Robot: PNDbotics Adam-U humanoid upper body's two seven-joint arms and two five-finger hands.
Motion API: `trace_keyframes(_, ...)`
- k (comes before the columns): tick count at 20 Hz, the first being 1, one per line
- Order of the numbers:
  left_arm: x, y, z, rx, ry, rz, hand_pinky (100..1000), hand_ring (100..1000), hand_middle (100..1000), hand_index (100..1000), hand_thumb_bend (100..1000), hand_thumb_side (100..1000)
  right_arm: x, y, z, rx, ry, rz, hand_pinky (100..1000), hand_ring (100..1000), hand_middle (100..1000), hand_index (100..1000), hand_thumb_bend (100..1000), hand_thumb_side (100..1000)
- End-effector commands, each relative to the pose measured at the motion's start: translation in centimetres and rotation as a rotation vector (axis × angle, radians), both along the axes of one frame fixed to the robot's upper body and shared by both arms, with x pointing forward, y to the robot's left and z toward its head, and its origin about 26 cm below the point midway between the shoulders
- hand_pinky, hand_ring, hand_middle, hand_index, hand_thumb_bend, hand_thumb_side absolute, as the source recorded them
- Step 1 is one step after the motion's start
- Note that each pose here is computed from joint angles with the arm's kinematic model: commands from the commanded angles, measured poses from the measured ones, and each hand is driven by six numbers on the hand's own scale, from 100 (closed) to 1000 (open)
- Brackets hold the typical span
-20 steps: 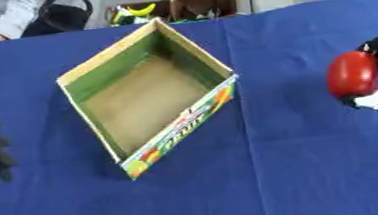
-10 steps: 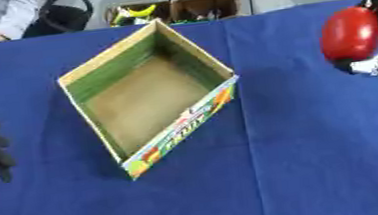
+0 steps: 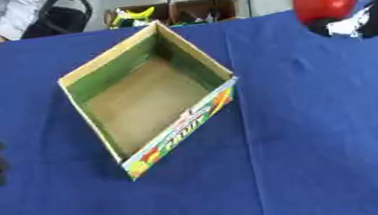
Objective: Pick up objects on the table and place them in the box.
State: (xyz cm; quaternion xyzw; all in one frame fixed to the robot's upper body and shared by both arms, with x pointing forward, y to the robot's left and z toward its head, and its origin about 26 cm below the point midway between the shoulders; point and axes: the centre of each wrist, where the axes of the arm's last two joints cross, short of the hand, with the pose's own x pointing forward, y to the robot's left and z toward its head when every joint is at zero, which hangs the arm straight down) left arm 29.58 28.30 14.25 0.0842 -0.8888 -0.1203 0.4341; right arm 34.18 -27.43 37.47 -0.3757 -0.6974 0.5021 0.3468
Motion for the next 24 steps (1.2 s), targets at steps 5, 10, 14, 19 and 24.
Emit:
trace_keyframes(5,-0.1,0.2,0.4,0.026,-0.011,-0.013,270,412,503,731,100,918,2.3,2.8,1.8,0.033,0.008,0.017,521,603,538,588,100,370)
trace_keyframes(10,0.0,0.1,0.3,0.028,-0.009,-0.024,269,412,502,731,100,918,4.6,5.3,1.9,0.049,0.037,0.012,520,602,536,588,100,364)
trace_keyframes(14,0.0,0.0,0.3,0.029,-0.009,-0.034,269,412,502,731,100,919,6.4,7.3,1.4,0.049,0.037,0.003,520,602,535,587,100,368)
trace_keyframes(19,0.1,-0.2,0.3,0.030,-0.009,-0.046,269,412,502,731,100,921,8.6,9.8,-0.2,0.033,0.073,-0.006,518,601,535,587,100,359)
trace_keyframes(24,0.2,-0.4,0.3,0.030,-0.010,-0.059,269,413,502,731,100,923,10.0,11.9,-2.2,0.010,0.112,-0.001,517,601,534,586,100,356)
